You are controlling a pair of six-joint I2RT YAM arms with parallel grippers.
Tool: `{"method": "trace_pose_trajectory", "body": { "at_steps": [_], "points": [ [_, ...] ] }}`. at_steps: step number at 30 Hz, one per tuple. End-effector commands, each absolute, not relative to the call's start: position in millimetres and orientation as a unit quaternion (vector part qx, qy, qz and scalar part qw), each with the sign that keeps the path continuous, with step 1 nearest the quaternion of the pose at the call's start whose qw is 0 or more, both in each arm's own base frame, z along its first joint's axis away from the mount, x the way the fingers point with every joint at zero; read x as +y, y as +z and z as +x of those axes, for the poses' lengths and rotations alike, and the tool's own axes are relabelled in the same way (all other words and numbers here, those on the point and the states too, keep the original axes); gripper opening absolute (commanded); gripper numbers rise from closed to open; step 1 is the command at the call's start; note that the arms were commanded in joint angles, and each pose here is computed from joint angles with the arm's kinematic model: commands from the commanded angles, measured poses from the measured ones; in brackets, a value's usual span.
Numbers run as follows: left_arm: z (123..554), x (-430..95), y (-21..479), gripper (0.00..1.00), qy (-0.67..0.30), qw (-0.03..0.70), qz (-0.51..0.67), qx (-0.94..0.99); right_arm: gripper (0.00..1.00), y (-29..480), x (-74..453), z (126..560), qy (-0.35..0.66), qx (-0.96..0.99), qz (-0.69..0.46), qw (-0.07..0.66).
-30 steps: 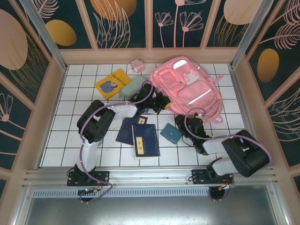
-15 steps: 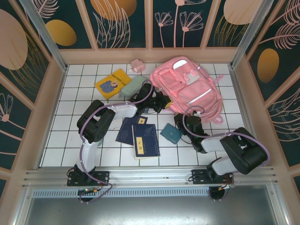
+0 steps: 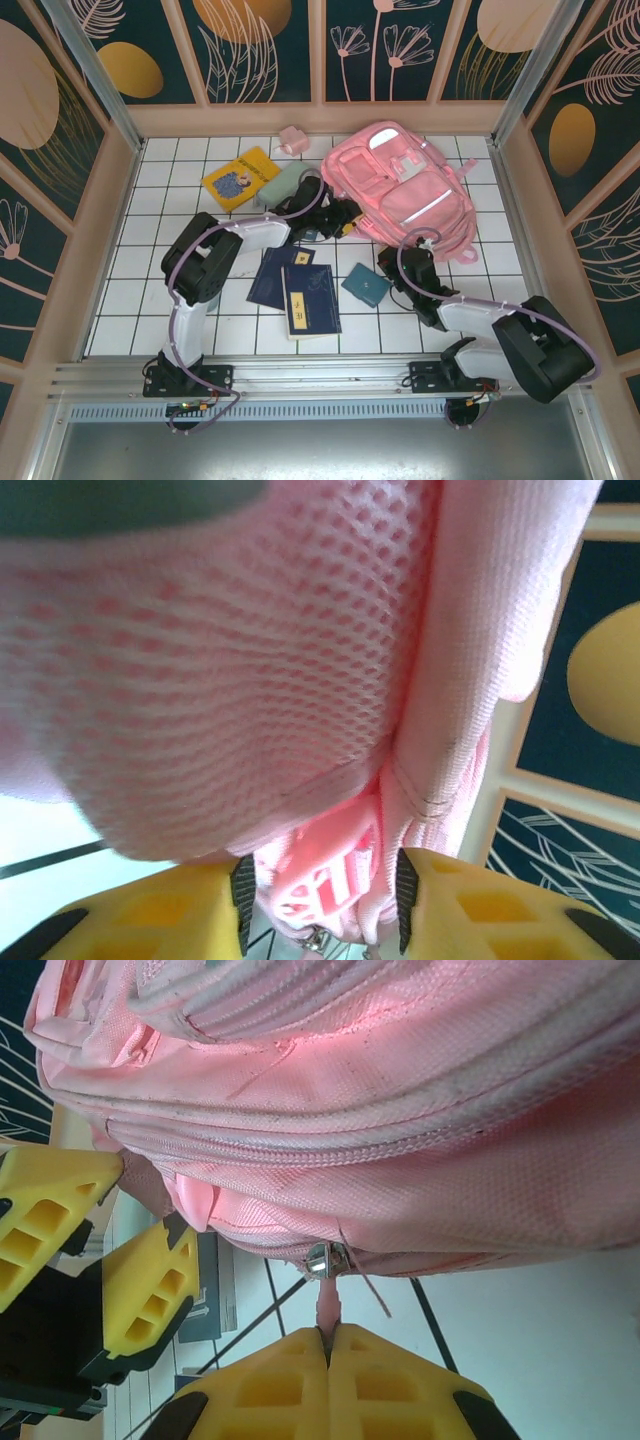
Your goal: Pack the student bag
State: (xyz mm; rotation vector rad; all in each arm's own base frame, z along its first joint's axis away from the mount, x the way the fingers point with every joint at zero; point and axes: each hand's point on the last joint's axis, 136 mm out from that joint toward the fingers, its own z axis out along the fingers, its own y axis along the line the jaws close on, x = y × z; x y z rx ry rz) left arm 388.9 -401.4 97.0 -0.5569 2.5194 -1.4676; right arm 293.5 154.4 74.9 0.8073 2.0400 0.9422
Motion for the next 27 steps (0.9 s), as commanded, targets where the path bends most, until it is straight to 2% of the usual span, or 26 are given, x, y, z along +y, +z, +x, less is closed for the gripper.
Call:
{"method": "trace_pose_trajectory", "body": {
  "at_steps": [1,5,10,16,21,27],
  "points": [
    [388,-383,125,0.45,-0.478,0.132,-0.167,0.852,0.00,78,142,296,0.361,0.789,0.323,0.377],
    [375,-377,115,0.41,-0.479,0.119,-0.178,0.852,0.00,83,142,298,0.376,0.780,0.332,0.374],
    [365,-405,106,0.36,-0.493,0.093,-0.164,0.850,0.00,89,142,297,0.406,0.762,0.350,0.364],
    [369,-425,99,0.38,-0.492,0.089,-0.161,0.851,0.00,100,143,297,0.428,0.746,0.360,0.362],
    [376,-428,74,0.39,-0.480,0.079,-0.172,0.857,0.00,106,144,296,0.442,0.736,0.365,0.360],
    [387,-434,73,0.42,-0.487,0.085,-0.172,0.852,0.00,108,147,294,0.457,0.729,0.367,0.353]
  ]
}}
